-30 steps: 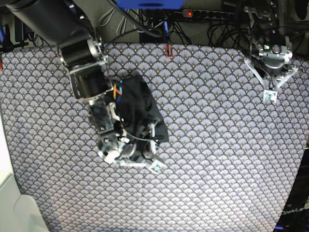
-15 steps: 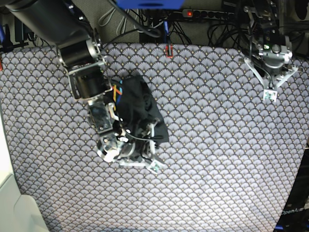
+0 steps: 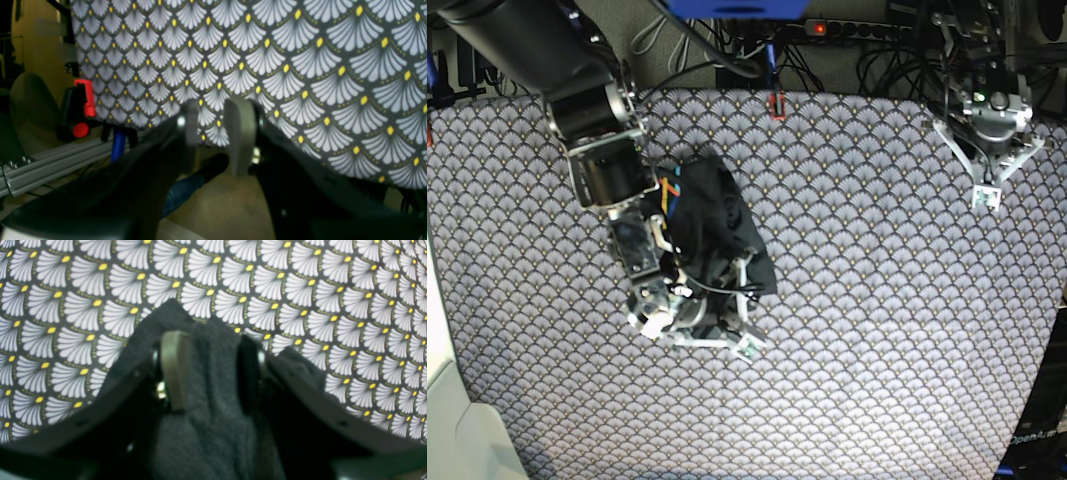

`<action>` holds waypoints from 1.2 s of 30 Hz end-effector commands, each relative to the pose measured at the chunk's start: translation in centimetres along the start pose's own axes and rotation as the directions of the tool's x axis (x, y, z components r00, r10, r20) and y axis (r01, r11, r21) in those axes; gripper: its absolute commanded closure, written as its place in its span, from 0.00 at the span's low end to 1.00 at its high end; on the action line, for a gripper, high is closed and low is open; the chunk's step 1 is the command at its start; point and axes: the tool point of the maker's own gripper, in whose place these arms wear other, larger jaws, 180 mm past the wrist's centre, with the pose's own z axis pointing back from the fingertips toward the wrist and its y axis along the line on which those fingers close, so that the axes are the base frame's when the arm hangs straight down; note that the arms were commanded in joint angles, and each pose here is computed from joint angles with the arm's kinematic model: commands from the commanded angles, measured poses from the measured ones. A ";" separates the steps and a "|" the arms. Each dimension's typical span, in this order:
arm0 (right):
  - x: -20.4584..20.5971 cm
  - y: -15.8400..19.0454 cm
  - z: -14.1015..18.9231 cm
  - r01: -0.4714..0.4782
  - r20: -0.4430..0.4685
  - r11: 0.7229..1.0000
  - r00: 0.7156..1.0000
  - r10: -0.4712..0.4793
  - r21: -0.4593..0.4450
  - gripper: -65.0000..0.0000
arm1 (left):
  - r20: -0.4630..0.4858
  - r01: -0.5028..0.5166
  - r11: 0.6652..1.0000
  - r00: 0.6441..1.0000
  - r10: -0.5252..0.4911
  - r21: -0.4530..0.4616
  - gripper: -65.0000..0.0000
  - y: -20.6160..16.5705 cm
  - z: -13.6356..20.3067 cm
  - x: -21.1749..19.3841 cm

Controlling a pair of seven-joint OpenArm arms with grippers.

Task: Fold the T-shirt properly
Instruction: 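Rotate and flip the bundle with the right gripper, then release it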

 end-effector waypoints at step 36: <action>5.4 0.5 2.8 -0.050 0.173 0.997 0.983 0.061 -0.062 1.00 | 0.020 0.004 1.000 1.000 -0.005 0.018 0.73 0.6 0.4 0.2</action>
